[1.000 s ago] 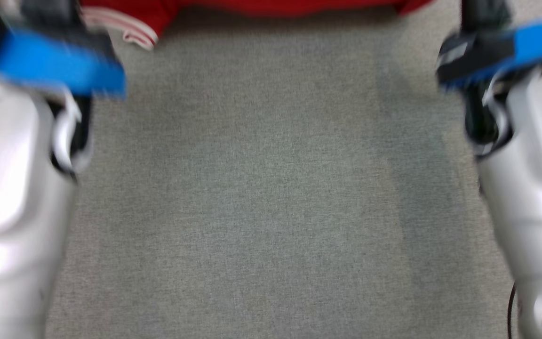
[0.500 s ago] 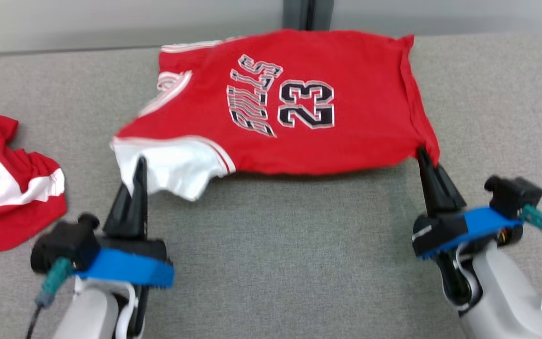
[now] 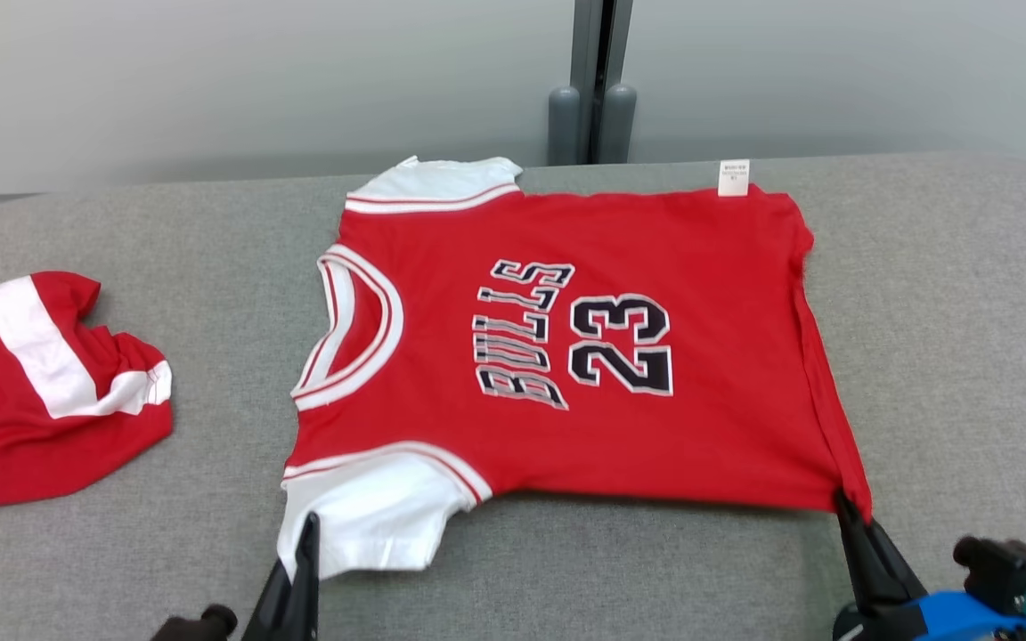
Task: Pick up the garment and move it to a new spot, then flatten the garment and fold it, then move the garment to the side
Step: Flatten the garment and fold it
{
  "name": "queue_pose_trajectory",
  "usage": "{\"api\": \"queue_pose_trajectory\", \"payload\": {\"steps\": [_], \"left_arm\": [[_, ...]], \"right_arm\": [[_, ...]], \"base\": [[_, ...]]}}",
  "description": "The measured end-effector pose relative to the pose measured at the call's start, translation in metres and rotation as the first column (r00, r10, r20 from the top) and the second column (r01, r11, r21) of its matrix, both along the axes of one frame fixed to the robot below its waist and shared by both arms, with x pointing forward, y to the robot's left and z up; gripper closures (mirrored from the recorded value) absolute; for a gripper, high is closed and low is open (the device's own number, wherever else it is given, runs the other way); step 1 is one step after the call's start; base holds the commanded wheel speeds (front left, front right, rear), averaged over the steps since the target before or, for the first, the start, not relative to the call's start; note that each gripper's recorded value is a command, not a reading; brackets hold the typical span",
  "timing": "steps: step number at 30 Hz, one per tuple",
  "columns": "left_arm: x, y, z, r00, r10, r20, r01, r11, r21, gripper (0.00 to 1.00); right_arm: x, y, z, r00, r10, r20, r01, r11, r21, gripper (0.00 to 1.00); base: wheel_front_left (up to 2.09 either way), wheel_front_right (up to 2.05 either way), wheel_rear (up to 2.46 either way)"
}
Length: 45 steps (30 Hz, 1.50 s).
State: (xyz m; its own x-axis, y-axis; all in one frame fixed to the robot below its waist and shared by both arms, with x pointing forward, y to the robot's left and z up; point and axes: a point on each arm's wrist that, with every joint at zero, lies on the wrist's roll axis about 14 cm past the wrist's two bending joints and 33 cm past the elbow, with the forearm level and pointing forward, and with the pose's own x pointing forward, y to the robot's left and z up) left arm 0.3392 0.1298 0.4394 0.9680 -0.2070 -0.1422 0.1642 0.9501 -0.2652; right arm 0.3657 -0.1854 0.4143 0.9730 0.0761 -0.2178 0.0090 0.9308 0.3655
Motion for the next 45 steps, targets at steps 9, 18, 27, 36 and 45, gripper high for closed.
{"api": "queue_pose_trajectory", "payload": {"steps": [9,18,27,36,45], "left_arm": [[-0.026,-0.009,-0.006,0.999,-0.022,-0.036,0.022,1.0,-0.005,1.0],[-0.011,-0.012,0.002,0.999,-0.052,-0.001,0.052,0.999,0.007,1.0],[0.018,-0.017,0.016,0.993,-0.104,0.061,0.101,0.994,0.044,1.0],[0.053,-0.021,0.015,0.984,-0.159,0.078,0.152,0.984,0.098,1.0],[0.096,-0.021,0.0,0.98,-0.191,0.055,0.183,0.975,0.129,1.0]], "right_arm": [[-0.035,-0.001,-0.005,0.997,-0.001,-0.072,0.0,1.0,-0.008,1.0],[-0.031,0.001,0.002,0.996,0.015,-0.084,-0.017,0.999,-0.027,1.0],[-0.012,0.001,0.011,0.996,0.033,-0.08,-0.037,0.998,-0.045,1.0],[0.004,0.003,0.006,0.991,0.058,-0.117,-0.063,0.997,-0.045,1.0],[0.031,0.001,0.0,0.988,0.066,-0.143,-0.074,0.996,-0.054,1.0]], "base": [[0.0,0.0,0.0],[0.0,0.0,0.0],[0.0,0.0,0.0],[0.0,0.0,0.0],[0.0,0.0,0.0]]}}
